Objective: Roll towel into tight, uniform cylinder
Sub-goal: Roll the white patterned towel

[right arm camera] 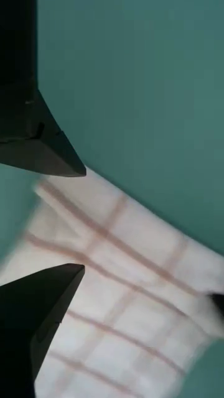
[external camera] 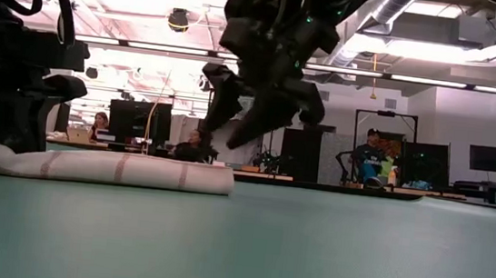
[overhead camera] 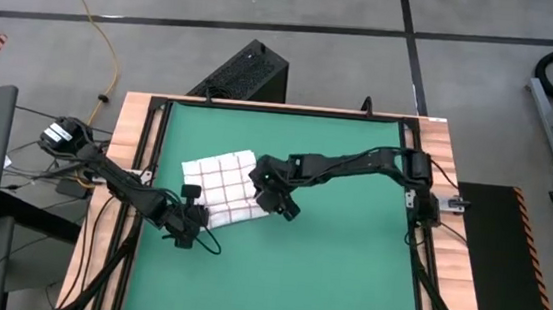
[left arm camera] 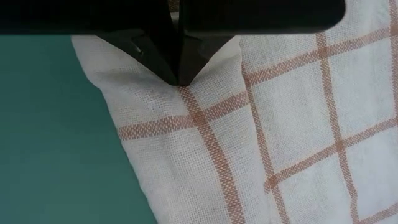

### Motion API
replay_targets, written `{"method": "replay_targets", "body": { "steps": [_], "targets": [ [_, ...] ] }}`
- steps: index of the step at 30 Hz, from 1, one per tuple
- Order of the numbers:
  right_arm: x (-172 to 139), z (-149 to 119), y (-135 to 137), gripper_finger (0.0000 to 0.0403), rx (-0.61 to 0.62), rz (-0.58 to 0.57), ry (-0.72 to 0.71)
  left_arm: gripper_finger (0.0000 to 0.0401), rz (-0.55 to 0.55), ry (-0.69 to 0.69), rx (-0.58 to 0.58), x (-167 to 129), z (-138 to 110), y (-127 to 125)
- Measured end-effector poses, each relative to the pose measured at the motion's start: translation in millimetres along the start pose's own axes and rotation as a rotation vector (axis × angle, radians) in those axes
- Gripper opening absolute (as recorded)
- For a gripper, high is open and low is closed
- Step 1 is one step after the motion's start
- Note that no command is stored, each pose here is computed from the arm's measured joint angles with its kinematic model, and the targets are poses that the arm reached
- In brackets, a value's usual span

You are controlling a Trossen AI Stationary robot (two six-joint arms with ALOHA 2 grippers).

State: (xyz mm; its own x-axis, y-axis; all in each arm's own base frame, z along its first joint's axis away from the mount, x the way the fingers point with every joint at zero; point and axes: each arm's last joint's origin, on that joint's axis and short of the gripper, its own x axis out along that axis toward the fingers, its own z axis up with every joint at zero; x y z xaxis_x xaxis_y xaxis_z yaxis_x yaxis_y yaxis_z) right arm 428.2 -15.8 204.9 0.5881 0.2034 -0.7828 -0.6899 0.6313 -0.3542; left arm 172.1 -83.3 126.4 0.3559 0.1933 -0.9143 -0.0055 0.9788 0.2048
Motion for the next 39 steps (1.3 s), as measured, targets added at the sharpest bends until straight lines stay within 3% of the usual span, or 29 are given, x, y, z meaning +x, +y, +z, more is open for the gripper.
{"method": "replay_targets", "body": {
  "steps": [8, 12, 15, 22, 28, 33, 39],
  "targets": [
    [24.9, 3.6, -0.1, 0.0265, -0.076, -0.039, -0.052, 0.0, -0.001, -0.002, -0.003, 0.0, 0.2, -0.1],
    [38.2, -1.3, 5.4, 0.0266, -0.069, 0.002, -0.034, 0.0, 0.0, 0.0, -0.002, 0.1, -0.1, 0.0],
    [56.0, -12.6, 15.1, 0.0265, -0.023, 0.075, 0.011, 0.0, 0.0, 0.002, -0.002, 0.5, -0.8, 0.1],
    [73.1, -34.0, 11.5, 0.0266, 0.092, 0.077, 0.07, 0.0, -0.001, -0.003, -0.022, 2.9, -3.6, 0.5],
    [69.4, -49.4, 0.9, 0.0258, 0.25, 0.032, 0.121, 0.0, 0.0, -0.012, -0.016, 4.1, -4.7, 0.5],
    [68.2, -55.8, -3.2, 0.0214, 0.319, -0.042, 0.195, 0.0, -0.006, -0.025, 0.01, 4.6, -3.5, 0.0],
    [69.6, -52.0, -1.9, 0.0099, 0.418, -0.099, 0.222, 0.0, -0.006, -0.025, 0.015, 4.6, -3.5, 0.0]
  ]
}}
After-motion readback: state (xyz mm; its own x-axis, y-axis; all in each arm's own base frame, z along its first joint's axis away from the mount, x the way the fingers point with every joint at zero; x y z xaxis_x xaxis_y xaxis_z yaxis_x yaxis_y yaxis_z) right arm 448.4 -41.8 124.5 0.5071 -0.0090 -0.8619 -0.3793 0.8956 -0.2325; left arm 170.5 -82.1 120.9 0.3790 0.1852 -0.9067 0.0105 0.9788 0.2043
